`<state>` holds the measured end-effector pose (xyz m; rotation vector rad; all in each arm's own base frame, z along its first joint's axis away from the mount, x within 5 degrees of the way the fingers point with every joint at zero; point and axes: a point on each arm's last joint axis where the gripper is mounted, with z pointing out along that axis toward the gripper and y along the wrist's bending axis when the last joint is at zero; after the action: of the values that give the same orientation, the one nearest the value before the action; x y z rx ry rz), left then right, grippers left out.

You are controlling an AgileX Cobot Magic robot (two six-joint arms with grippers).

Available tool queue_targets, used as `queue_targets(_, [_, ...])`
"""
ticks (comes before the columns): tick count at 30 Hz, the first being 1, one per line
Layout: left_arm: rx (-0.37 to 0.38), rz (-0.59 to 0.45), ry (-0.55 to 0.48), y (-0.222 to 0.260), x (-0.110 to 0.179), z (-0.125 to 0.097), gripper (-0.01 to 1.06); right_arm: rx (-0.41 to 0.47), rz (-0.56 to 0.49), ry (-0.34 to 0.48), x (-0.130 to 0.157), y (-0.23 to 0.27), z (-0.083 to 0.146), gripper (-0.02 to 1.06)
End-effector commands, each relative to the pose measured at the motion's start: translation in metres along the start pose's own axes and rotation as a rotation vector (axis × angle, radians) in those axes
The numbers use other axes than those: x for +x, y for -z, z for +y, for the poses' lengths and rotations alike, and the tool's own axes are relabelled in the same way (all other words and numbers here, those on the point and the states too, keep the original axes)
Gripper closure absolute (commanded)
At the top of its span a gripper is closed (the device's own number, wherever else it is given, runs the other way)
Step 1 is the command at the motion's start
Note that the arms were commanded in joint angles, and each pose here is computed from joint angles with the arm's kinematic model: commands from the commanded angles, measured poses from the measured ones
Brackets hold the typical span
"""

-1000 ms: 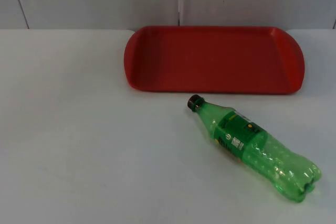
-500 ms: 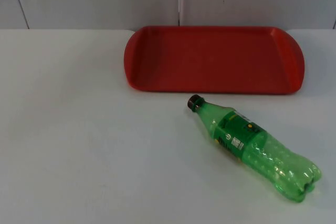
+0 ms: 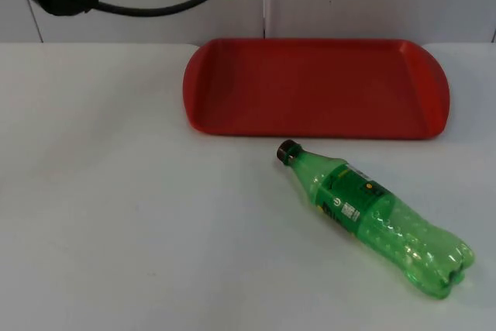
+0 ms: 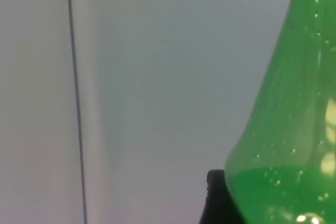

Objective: Place the bottle upright on the tray.

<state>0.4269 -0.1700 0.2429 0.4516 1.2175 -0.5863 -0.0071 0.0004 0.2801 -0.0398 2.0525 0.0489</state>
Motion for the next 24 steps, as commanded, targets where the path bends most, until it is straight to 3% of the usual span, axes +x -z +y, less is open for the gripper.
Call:
queue_targets(1, [0.001,-0.022,0.008,-0.002,0.002,0.004,1.05,0.001,-0.006,-0.004,0.0,0.0,0.0,0.0])
queue_targets(24, [0.067,0.034,-0.009,-0.043,0.115,0.019,1.05,0.001,-0.006,-0.004,0.0,0.0,0.0,0.0])
